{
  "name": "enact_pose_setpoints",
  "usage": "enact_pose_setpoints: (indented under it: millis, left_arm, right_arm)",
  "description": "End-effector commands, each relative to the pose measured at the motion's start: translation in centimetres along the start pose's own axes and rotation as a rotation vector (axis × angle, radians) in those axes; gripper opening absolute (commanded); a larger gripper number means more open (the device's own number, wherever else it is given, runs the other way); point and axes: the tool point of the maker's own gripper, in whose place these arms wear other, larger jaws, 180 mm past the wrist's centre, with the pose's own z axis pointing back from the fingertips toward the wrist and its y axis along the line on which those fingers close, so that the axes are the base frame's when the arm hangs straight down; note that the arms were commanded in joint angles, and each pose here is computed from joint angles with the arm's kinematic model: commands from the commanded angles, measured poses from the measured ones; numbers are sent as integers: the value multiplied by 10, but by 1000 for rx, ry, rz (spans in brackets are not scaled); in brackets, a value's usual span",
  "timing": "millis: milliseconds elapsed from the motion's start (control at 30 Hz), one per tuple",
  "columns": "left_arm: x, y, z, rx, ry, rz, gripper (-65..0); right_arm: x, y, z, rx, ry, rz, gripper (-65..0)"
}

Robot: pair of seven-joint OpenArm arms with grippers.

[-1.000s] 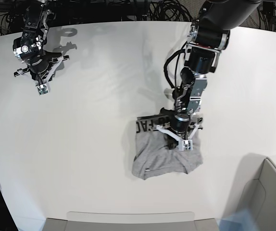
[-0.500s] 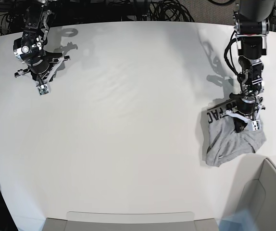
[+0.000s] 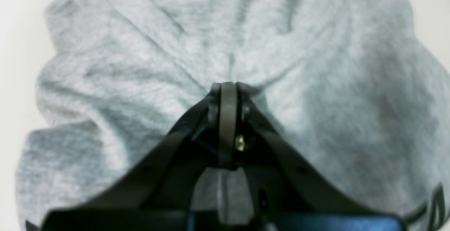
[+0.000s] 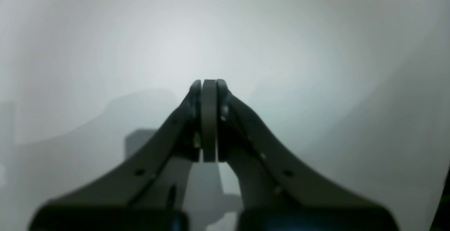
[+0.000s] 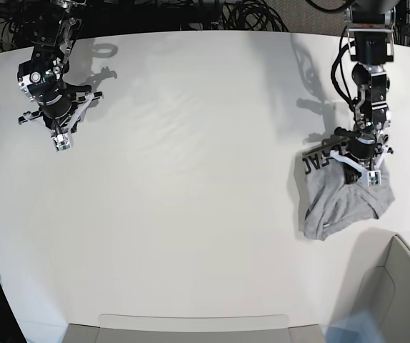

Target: Fold the T-shirt properly

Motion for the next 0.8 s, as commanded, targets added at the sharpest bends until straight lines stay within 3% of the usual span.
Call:
enact_pose_setpoints:
  millis: [0, 200, 267, 433, 700, 767]
  left_arm:
    - [18, 7, 8, 11, -42, -6, -650]
    - [96, 10, 64, 49, -309, 14, -650]
    - [103, 8, 83, 55, -326, 6, -650]
    - [86, 3, 127, 78, -246, -11, -650]
    - [8, 23, 196, 178, -39, -7, -650]
    - [-11, 26, 208, 182, 18, -22, -650]
  right_arm:
    - [18, -3, 5, -10, -61, 5, -650]
    - [51, 11, 23, -1, -164, 23, -650]
    - [57, 24, 30, 30, -189, 49, -650]
    - [51, 51, 44, 85, -198, 52, -650]
    - [-8, 87, 59, 164, -73, -3, -650]
    - [-16, 101, 66, 188, -97, -52, -650]
